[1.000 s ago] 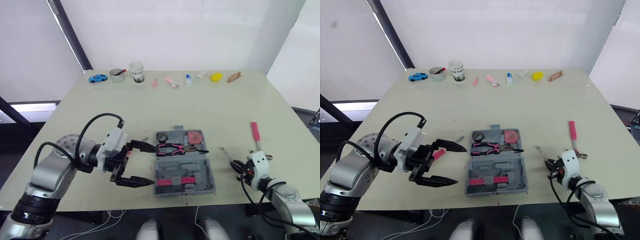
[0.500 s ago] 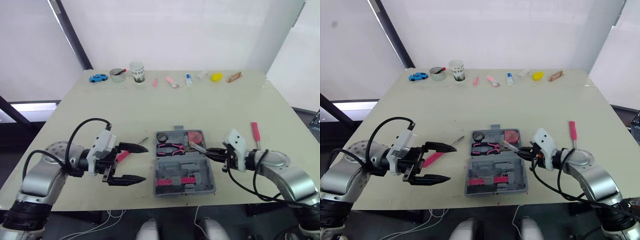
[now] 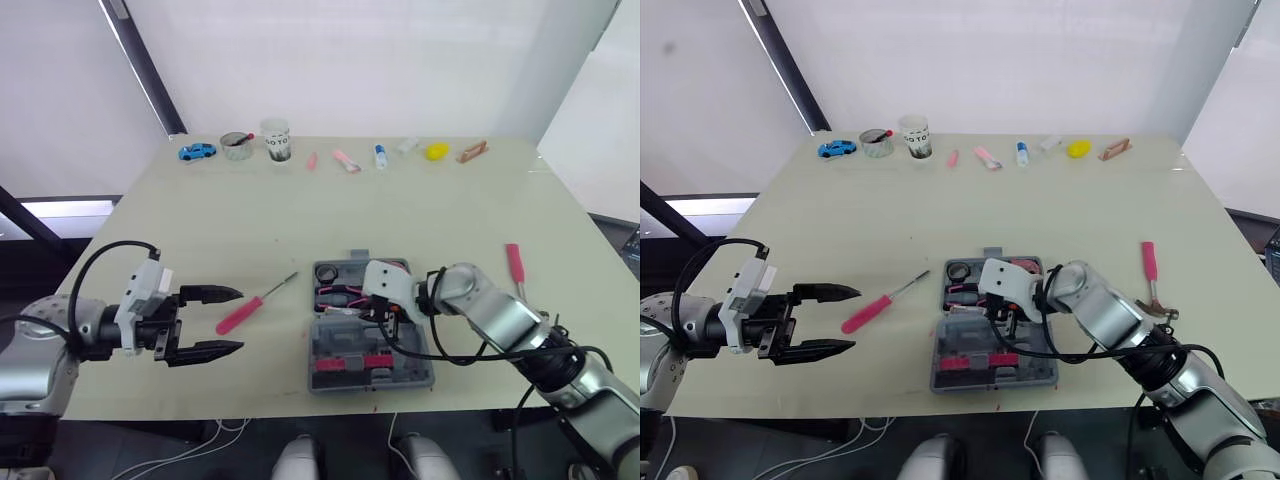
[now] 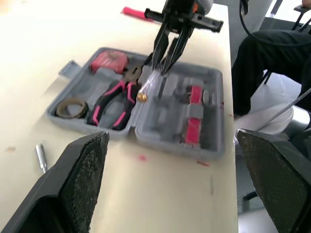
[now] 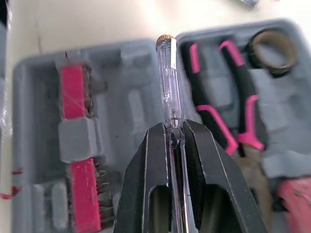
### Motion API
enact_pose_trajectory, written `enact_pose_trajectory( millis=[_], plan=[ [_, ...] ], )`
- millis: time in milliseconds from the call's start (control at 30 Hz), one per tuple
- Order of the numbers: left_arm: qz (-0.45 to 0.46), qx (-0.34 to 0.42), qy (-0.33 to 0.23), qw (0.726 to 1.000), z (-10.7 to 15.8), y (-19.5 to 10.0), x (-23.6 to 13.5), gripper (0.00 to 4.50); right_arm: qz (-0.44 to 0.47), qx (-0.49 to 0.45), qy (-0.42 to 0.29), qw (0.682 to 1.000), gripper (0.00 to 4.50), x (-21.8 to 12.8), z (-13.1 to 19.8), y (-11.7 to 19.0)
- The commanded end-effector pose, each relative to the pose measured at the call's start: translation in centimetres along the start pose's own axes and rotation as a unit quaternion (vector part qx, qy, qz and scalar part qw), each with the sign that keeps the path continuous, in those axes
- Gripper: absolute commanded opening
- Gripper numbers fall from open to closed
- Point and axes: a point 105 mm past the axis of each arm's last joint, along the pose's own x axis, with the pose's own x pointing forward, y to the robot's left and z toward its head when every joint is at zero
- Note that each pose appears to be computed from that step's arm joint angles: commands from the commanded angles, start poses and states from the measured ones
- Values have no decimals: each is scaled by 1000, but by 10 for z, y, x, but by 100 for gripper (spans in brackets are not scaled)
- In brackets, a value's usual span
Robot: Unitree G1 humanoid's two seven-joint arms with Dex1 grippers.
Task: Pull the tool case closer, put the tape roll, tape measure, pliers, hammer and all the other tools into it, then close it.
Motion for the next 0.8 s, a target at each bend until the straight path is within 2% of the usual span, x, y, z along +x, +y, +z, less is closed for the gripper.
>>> enact_pose_trajectory(
  millis=[33,300,733,767,800],
  plan=[
    [2,23,2,1000,9,-2,-5,450,-2,-53,20,998,4,7,4,1],
    [0,17,1,1000,10,-7,-1,450,9,-78,33,996,4,18,1,6],
    [-1,13,-5,1000,13,-10,6,450,2,-92,11,996,4,27,3,8],
    [-2,13,-6,1000,13,-10,6,450,2,-94,12,996,91,27,3,8],
    [-2,12,-6,1000,13,-11,7,450,2,-94,12,995,113,27,2,8]
  ],
)
